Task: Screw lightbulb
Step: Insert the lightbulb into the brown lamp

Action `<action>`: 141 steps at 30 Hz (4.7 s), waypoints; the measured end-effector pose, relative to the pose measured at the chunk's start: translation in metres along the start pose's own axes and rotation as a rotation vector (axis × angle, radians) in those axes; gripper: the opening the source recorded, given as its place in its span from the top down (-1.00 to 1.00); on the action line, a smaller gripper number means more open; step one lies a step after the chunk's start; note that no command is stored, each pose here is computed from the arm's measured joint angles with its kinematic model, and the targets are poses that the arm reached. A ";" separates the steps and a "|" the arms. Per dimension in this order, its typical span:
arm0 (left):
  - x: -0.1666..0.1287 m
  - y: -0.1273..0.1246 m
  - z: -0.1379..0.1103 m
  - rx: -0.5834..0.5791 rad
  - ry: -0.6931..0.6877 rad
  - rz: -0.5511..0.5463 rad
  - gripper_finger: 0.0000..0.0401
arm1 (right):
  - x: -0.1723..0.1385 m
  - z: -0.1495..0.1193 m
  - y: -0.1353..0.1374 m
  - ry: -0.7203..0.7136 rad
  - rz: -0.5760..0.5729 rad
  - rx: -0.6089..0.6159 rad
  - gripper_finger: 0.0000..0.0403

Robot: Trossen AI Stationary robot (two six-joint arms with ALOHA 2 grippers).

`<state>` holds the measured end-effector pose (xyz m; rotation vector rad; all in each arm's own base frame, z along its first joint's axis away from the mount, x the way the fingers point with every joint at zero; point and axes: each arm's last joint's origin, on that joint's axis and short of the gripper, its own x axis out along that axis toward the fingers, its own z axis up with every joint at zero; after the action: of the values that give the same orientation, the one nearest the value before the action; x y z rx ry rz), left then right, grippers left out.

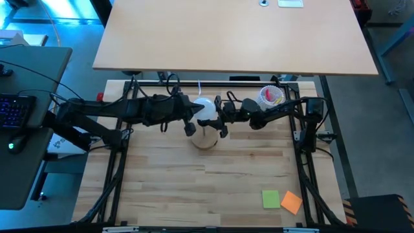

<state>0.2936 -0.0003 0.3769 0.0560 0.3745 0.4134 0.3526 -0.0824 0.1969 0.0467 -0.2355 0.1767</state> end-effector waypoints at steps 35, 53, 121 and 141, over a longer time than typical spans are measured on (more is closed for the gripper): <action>-0.005 -0.002 0.003 0.044 -0.039 0.039 1.00 | -0.044 0.095 0.031 0.426 -0.287 -0.152 -0.05; -0.053 -0.028 -0.002 0.095 -0.078 0.032 1.00 | -0.051 0.111 0.026 0.366 -0.388 -0.185 0.18; -0.029 -0.046 -0.131 -0.050 -0.557 0.030 1.00 | -0.110 0.062 0.035 0.880 -0.584 0.118 -0.09; -0.023 -0.049 -0.142 -0.032 -0.454 0.007 1.00 | -0.126 0.033 0.048 1.037 -0.880 0.668 -0.27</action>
<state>0.2412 -0.0577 0.2461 0.1174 -0.0796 0.4007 0.2156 -0.0587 0.2003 0.6904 0.8918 -0.6089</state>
